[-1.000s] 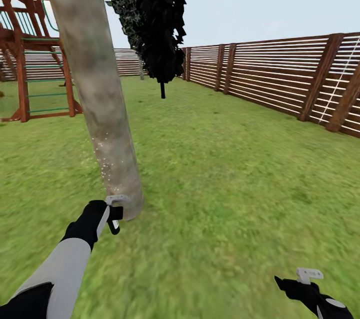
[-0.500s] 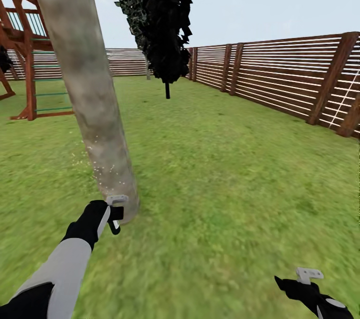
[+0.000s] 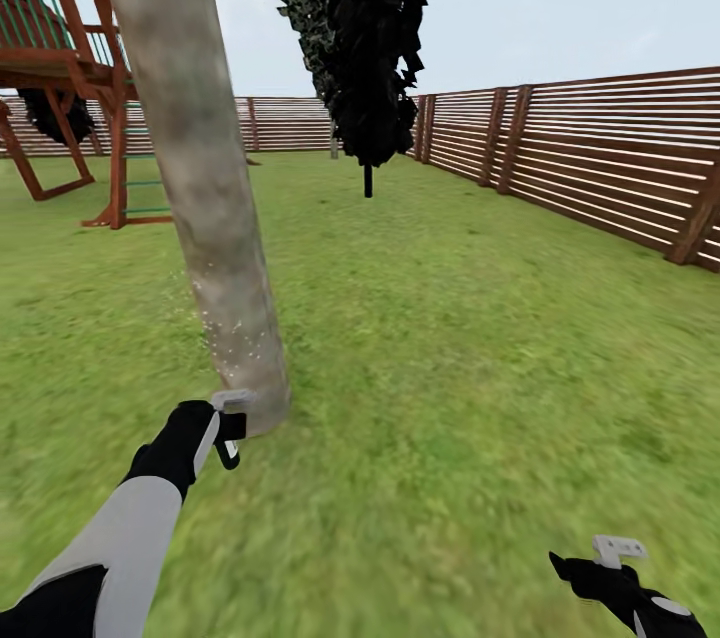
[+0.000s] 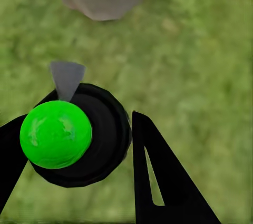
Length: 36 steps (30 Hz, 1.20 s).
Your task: In the garden, pick up the pesticide atomizer on the floor and spray pesticide onto both trees until each tree trunk is fully covered.
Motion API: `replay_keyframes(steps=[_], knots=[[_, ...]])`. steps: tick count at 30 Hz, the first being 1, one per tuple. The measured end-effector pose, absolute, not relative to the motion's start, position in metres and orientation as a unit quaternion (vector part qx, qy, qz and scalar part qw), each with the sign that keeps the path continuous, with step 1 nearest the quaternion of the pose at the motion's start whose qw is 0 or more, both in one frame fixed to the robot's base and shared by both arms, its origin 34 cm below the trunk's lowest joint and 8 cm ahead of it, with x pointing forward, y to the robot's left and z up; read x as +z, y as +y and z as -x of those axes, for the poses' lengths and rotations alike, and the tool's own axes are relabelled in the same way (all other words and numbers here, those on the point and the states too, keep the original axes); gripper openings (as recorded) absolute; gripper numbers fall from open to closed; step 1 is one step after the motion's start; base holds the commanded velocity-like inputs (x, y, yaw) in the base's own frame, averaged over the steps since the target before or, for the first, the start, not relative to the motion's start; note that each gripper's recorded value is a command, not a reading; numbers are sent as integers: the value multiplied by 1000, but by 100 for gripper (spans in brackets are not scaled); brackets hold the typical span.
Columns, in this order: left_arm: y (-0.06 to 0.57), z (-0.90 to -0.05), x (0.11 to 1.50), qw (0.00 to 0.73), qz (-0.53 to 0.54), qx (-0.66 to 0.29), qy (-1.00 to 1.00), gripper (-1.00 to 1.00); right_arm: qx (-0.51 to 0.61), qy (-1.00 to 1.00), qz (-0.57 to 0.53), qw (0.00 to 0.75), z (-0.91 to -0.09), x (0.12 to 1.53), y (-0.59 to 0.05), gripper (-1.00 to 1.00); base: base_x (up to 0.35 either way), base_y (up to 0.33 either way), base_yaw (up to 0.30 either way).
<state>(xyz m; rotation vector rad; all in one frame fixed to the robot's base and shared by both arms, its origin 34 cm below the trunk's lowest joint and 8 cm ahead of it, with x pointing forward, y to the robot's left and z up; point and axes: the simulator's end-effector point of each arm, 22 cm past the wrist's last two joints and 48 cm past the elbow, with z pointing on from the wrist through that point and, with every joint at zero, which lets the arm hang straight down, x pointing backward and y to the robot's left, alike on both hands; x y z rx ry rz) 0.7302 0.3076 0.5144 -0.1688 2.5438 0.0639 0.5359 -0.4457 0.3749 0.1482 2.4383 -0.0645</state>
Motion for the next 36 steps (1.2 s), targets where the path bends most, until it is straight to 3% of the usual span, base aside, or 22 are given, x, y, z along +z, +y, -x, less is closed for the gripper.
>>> replay_keyframes(steps=[5,15,36], knots=[[308,-730,514,291,64,24,954,-100,-25,938,-57,342,-536,375,-446,100,1,-275,268],[314,-730,515,292,65,29,954,-100,-25,938,-56,342,-536,375,-446,100,134,-263,66],[312,-727,515,272,61,30,960,-100,-25,938,-57,341,-535,375,-446,100,194,-236,273]])
